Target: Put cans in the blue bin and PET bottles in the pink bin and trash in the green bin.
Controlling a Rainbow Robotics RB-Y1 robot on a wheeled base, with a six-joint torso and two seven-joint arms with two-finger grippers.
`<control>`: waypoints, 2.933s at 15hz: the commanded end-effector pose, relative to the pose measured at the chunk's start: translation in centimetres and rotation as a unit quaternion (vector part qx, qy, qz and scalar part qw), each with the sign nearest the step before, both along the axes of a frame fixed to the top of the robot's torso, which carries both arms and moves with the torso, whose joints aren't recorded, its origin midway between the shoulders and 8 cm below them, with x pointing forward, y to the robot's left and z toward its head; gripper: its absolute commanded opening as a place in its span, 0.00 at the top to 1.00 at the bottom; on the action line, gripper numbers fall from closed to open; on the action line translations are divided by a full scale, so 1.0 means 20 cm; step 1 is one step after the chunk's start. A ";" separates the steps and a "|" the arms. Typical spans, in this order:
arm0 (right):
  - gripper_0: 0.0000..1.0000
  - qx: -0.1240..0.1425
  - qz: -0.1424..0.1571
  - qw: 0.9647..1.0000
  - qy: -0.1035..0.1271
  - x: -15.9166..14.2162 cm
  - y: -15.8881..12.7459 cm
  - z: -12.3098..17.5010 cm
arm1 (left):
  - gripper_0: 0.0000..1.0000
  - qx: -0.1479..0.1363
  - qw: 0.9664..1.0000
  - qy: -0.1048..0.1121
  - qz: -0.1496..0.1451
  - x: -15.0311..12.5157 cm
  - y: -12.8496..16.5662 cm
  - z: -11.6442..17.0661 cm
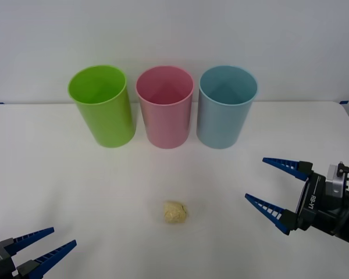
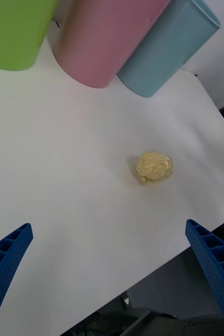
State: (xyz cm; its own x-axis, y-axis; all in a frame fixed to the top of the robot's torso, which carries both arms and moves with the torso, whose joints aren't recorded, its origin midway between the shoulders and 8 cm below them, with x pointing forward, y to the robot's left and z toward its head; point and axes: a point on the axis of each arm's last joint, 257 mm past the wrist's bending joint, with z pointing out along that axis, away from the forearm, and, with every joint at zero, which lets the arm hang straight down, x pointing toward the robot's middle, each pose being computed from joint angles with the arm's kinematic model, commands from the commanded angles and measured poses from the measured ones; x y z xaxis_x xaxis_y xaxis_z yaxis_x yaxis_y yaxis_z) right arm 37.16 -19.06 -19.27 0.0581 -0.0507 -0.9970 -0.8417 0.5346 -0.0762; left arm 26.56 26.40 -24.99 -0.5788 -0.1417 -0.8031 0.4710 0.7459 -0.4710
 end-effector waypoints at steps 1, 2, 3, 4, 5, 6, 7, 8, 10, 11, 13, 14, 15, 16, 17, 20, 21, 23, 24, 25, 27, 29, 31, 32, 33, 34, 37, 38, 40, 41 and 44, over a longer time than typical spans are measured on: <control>0.00 -0.015 0.004 1.000 -0.017 -0.01 -0.03 0.08 | 0.00 0.000 1.000 0.000 0.000 0.00 0.00 0.00; 0.00 -0.023 0.008 0.999 -0.022 -0.02 -0.05 0.11 | 0.00 0.000 1.000 0.000 0.000 0.00 0.00 0.00; 0.00 -0.027 0.014 0.999 -0.017 -0.03 -0.06 0.14 | 0.00 0.000 1.000 0.000 0.000 0.00 0.00 0.00; 0.00 -0.037 0.022 0.999 -0.013 -0.05 -0.08 0.19 | 0.00 0.000 1.000 0.000 0.000 0.00 0.00 0.00; 0.00 -0.047 0.025 0.998 -0.013 -0.06 -0.10 0.22 | 0.00 0.000 1.000 0.000 0.000 0.00 0.00 0.00; 0.00 -0.056 0.027 0.998 -0.013 -0.07 -0.11 0.26 | 0.00 0.000 1.000 0.000 0.000 0.00 0.00 0.00; 0.00 -0.065 0.028 0.997 -0.008 -0.09 -0.13 0.31 | 0.00 0.000 1.000 0.000 0.000 0.00 0.00 0.00; 0.00 -0.073 0.028 0.997 -0.005 -0.11 -0.14 0.35 | 0.00 0.000 1.000 0.000 0.000 0.00 0.00 0.00; 0.00 -0.105 0.019 0.994 -0.002 -0.14 -0.15 0.41 | 0.00 0.000 1.000 0.000 0.000 0.00 0.00 0.00; 0.00 -0.117 0.016 0.993 0.003 -0.16 -0.15 0.43 | 0.00 0.000 1.000 0.000 0.000 0.00 0.00 0.00; 0.00 -0.139 0.014 0.990 0.020 -0.19 -0.11 0.45 | 0.00 0.000 1.000 0.000 0.000 0.00 0.00 0.00; 0.00 -0.151 0.010 0.988 0.025 -0.19 -0.10 0.46 | 0.00 0.000 1.000 0.000 0.000 0.00 0.00 0.00; 0.00 -0.162 0.008 0.986 0.032 -0.20 -0.09 0.47 | 0.00 0.000 1.000 0.000 0.000 0.00 0.00 0.00; 0.00 -0.173 0.005 0.984 0.044 -0.21 -0.07 0.48 | 0.00 0.000 1.000 0.000 0.000 0.00 0.00 0.00; 0.00 -0.188 0.002 0.981 0.049 -0.22 -0.06 0.48 | 0.00 0.000 1.000 0.000 0.000 0.00 0.00 0.00; 0.00 -0.252 -0.005 0.966 0.061 -0.21 0.00 0.47 | 0.00 0.000 1.000 0.000 0.000 0.00 0.00 0.00; 0.00 -0.272 -0.007 0.960 0.066 -0.20 0.02 0.46 | 0.00 0.000 1.000 0.000 0.000 0.00 0.00 0.00; 0.00 -0.304 -0.012 0.949 0.081 -0.19 0.05 0.42 | 0.00 0.000 1.000 0.000 0.000 0.00 0.00 0.00; 0.00 -0.314 -0.012 0.945 0.094 -0.18 0.06 0.39 | 0.00 0.000 1.000 0.000 0.000 0.00 0.00 0.00; 0.00 -0.332 -0.008 0.937 0.105 -0.18 0.08 0.36 | 0.00 0.000 1.000 0.000 0.000 0.00 0.00 0.00; 0.00 -0.343 -0.006 0.931 0.120 -0.18 0.10 0.32 | 0.00 0.000 1.000 0.000 0.000 0.00 0.00 0.00; 0.00 -0.351 0.000 0.926 0.140 -0.19 0.14 0.28 | 0.00 0.000 1.000 0.000 0.000 0.00 0.00 0.00; 0.00 -0.368 0.005 0.915 0.164 -0.21 0.15 0.25 | 0.00 0.000 1.000 0.000 0.000 0.00 0.00 0.00; 0.00 -0.372 0.006 0.913 0.169 -0.20 0.16 0.24 | 0.00 0.000 1.000 0.000 0.000 0.00 0.00 0.00; 0.00 -0.383 0.003 0.908 0.170 -0.16 0.16 0.21 | 0.00 0.000 1.000 0.000 0.000 0.00 0.00 0.00; 0.00 -0.387 0.001 0.906 0.173 -0.13 0.18 0.18 | 0.00 0.000 1.000 0.000 0.000 0.00 0.00 0.00; 0.00 -0.389 0.002 0.903 0.180 -0.05 0.25 0.08 | 0.00 0.000 1.000 0.000 0.000 0.00 0.00 0.00; 0.00 -0.390 0.005 0.902 0.184 -0.04 0.28 0.05 | 0.00 0.000 1.000 0.000 0.000 0.00 0.00 0.00; 0.00 -0.384 0.022 0.901 0.202 -0.04 0.36 -0.02 | 0.00 0.000 1.000 0.000 0.000 0.00 0.00 0.00; 0.00 -0.380 0.027 0.901 0.208 -0.03 0.39 -0.04 | 0.00 0.000 1.000 0.000 0.000 0.00 0.00 0.00; 0.00 -0.386 0.029 0.898 0.210 0.01 0.44 -0.11 | 0.00 0.000 1.000 0.000 0.000 0.00 0.00 0.00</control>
State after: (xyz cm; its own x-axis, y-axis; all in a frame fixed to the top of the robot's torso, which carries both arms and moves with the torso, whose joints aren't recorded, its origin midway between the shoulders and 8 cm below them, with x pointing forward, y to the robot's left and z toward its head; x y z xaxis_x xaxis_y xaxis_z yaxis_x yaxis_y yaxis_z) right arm 37.04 -10.37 -21.13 -0.2911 -0.7392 -0.6073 -0.9080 0.4133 -0.0678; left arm 26.56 26.41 -25.00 -0.5790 -0.1419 -0.8029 0.4706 0.7460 -0.4713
